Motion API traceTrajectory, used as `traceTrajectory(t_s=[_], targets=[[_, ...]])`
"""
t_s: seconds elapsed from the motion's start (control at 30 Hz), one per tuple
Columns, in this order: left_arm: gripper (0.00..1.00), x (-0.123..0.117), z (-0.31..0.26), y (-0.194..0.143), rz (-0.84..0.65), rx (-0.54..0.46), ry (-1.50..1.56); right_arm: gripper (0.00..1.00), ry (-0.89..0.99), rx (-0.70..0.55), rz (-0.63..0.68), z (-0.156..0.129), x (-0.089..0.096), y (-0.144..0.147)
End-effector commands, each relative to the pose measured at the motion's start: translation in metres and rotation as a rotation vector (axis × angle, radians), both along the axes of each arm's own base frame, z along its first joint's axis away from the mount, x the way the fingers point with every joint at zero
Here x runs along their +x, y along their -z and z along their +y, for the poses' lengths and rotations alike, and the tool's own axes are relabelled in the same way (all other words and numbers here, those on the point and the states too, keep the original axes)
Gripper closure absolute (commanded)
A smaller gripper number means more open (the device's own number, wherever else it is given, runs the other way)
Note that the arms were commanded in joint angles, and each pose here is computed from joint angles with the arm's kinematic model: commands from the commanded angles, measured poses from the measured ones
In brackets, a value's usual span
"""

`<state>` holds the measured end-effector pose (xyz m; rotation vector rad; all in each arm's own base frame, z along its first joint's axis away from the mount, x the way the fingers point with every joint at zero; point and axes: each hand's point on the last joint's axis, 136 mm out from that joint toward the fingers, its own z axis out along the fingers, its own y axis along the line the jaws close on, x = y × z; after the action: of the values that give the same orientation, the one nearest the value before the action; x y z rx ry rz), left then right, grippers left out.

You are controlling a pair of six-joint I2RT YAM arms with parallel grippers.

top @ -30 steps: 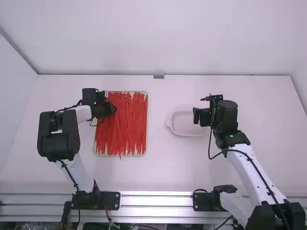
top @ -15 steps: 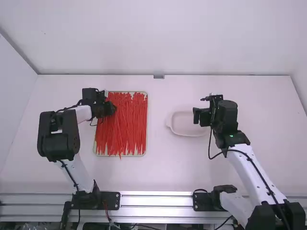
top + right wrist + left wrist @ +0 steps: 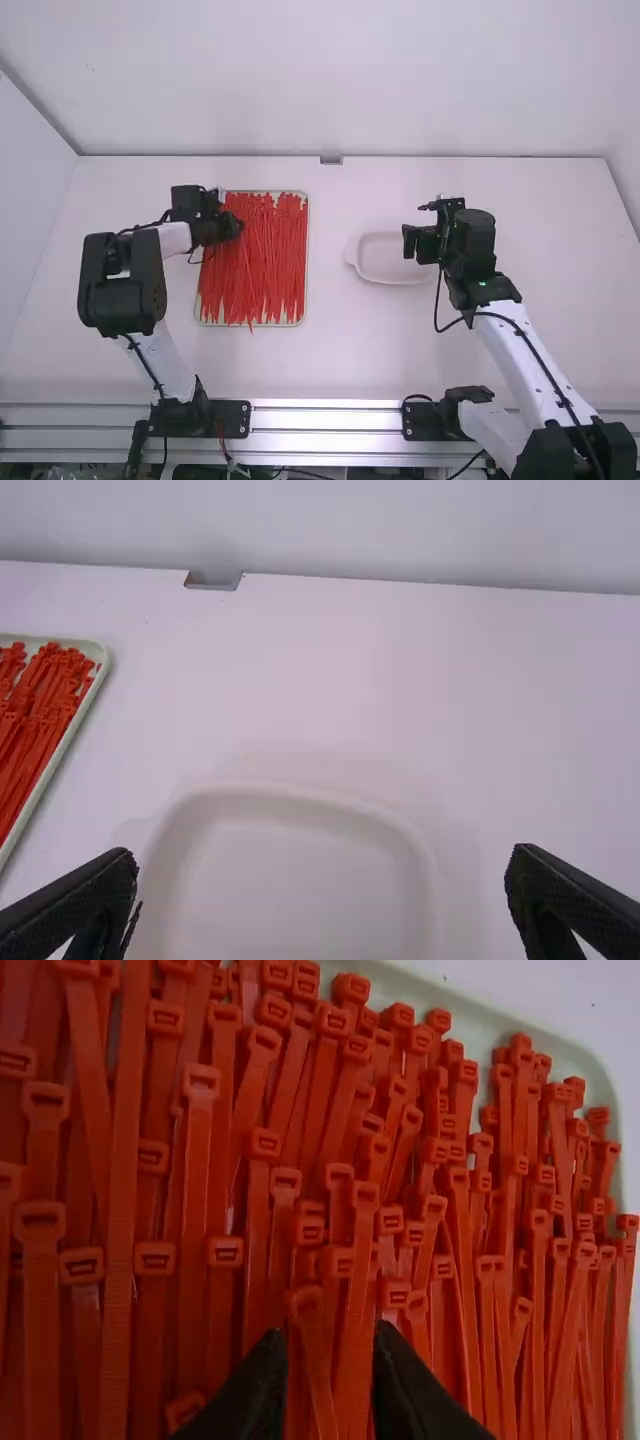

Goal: Fasten the cable tie

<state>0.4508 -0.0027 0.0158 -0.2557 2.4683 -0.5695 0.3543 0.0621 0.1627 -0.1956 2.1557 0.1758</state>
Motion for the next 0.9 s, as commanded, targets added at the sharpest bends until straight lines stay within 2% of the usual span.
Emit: traceTrajectory(t_s=[0.0, 0.47, 0.87], targets=[[0.76, -0.0057, -0.0072, 0.0023, 0.006, -0.016, 0.016, 0.02, -0.003, 0.009, -0.026, 0.0026, 0.0063, -0.0141], [0.80, -0.0066, -0.0098, 0.0043, -0.015, -0.040, 0.007, 0.02, -0.010, 0.013, -0.026, 0.0039, 0.0060, -0.0141], [0.96, -0.0066, -0.0101, 0.0041, -0.016, -0.042, 0.008, 0.02, -0.014, 0.015, -0.025, 0.0046, 0.0058, -0.0141]])
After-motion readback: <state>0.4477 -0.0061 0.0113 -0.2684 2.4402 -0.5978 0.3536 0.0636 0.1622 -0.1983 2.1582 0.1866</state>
